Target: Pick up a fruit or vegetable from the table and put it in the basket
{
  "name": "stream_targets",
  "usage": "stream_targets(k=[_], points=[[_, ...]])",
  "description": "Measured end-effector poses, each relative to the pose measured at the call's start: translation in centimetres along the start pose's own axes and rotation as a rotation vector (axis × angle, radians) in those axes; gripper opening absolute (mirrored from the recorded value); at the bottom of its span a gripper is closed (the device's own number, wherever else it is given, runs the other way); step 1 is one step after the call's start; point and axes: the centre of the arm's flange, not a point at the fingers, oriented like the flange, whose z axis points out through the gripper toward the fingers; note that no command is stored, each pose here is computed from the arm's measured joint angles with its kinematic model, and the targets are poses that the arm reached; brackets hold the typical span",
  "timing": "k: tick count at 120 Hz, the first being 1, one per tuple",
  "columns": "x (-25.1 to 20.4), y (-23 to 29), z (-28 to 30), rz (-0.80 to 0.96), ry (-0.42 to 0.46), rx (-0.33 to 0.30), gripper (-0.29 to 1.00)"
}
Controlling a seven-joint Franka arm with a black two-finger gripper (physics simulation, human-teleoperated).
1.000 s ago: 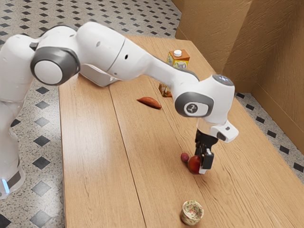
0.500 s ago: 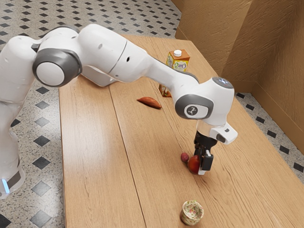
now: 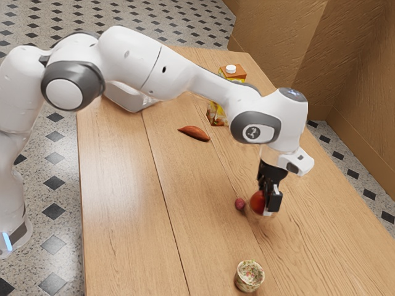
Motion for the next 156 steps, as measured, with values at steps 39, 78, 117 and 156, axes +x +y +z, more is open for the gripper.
stream_targets(k=[39, 78, 117, 156], points=[[-0.4, -5.8, -9.4, -0.08, 0.096, 0.032, 0.43], [-3.6, -11.3, -22.3, -0.151, 0.209, 0.098, 0.44], [-12.3, -22.9, -32.8, -0.362, 0.278, 0.175, 0.44], [-26.0, -35.7, -37.2, -0.679, 0.234, 0.219, 0.45]])
